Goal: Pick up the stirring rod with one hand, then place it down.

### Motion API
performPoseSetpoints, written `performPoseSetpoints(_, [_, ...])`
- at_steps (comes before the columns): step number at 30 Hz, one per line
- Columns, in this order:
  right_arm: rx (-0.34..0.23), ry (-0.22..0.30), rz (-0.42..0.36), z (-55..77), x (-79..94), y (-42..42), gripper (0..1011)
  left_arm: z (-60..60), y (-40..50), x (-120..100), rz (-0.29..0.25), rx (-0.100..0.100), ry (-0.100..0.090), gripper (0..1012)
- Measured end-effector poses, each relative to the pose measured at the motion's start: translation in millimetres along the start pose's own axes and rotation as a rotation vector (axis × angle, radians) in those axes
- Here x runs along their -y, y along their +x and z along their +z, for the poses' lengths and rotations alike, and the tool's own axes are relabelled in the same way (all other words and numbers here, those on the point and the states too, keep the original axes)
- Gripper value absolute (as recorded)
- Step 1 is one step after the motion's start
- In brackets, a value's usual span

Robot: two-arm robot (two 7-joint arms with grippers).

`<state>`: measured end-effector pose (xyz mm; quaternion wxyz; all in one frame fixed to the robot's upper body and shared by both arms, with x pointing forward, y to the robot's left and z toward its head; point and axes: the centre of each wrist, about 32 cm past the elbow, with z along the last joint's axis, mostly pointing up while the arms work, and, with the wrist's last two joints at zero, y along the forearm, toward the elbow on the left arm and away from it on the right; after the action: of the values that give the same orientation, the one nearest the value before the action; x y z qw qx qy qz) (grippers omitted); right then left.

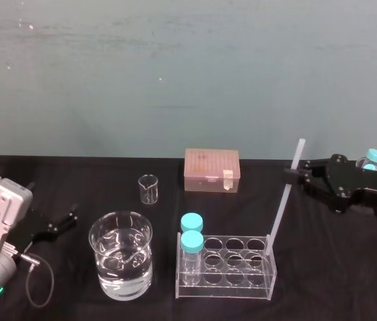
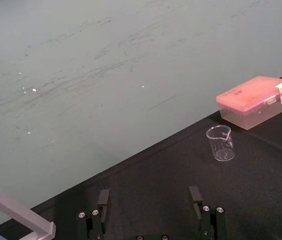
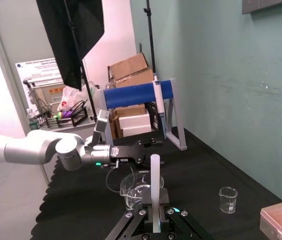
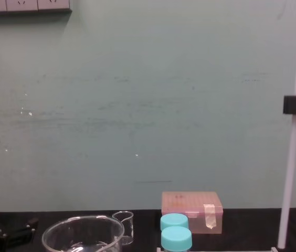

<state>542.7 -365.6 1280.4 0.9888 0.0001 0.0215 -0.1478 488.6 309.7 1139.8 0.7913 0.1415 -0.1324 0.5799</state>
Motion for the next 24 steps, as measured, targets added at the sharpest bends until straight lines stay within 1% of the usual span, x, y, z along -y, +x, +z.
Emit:
performPoseSetpoints(1, [0.004, 0.000, 0.005, -3.3, -1.2, 2.6, 70, 0.0, 0.0, 0.0, 0.000, 0.000, 0.000, 1005])
performPoseSetpoints(4, [0.009, -0.003, 0.012, -9.3, -3.6, 6.7, 71, 0.0, 0.0, 0.0, 0.000, 0.000, 0.000, 1005])
performPoseSetpoints(10, [0.021, -0.010, 0.009, -18.1, -5.4, 12.7, 71, 0.0, 0.0, 0.0, 0.000, 0.000, 0.000, 1005])
performPoseSetpoints(17, [0.023, -0.018, 0.008, -27.1, -6.8, 15.8, 71, 0.0, 0.0, 0.0, 0.000, 0.000, 0.000, 1005])
performPoseSetpoints(19, [0.019, -0.024, 0.007, -31.8, -7.5, 16.4, 71, 0.0, 0.0, 0.0, 0.000, 0.000, 0.000, 1005])
performPoseSetpoints(24, [0.016, -0.030, 0.008, -36.0, -8.1, 16.9, 71, 0.0, 0.0, 0.0, 0.000, 0.000, 0.000, 1005])
